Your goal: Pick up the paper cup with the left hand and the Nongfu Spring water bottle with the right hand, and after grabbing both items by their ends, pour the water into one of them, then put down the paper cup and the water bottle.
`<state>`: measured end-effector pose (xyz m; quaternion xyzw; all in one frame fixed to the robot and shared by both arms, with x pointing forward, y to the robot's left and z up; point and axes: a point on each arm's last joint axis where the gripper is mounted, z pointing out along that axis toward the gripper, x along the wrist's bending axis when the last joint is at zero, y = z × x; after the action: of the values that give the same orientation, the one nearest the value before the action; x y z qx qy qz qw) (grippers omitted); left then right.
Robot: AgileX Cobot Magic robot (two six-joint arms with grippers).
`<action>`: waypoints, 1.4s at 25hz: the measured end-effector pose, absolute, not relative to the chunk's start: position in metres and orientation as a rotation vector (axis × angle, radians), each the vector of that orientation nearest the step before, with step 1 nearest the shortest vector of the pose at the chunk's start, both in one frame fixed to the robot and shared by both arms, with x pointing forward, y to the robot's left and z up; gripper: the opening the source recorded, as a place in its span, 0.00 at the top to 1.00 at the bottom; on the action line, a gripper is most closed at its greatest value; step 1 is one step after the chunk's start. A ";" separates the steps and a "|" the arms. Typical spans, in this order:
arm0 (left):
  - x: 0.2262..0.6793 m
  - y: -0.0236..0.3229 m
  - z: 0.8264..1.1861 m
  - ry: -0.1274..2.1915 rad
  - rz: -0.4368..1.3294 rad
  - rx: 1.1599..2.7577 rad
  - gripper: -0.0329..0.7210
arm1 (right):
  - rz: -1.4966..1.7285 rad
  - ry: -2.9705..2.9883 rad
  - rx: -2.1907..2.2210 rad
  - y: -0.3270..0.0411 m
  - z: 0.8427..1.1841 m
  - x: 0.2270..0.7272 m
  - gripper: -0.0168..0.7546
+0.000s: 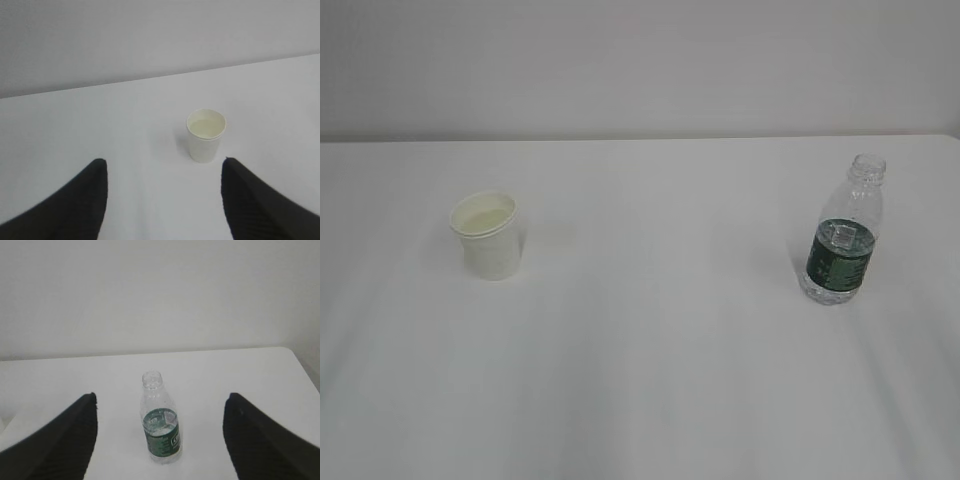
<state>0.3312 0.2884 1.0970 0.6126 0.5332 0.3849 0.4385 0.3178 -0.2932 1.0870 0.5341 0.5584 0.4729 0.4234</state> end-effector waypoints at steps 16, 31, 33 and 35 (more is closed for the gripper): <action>0.267 0.303 1.091 1.422 0.890 1.535 0.29 | 1.042 1.594 1.529 -0.299 1.087 0.265 0.22; 0.233 0.308 1.072 1.512 0.787 1.601 0.29 | 0.985 1.667 1.571 -0.306 1.063 0.212 0.22; 0.229 0.309 1.069 1.527 0.777 1.613 0.29 | 0.960 1.674 1.582 -0.307 1.062 0.211 0.22; 0.225 0.310 1.067 1.533 0.773 1.618 0.29 | 0.946 1.675 1.583 -0.308 1.061 0.210 0.22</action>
<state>0.2254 0.3098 1.0675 0.6340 0.6008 0.3029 0.3812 0.2103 -0.3078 1.0614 0.6021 0.6371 0.3599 0.3195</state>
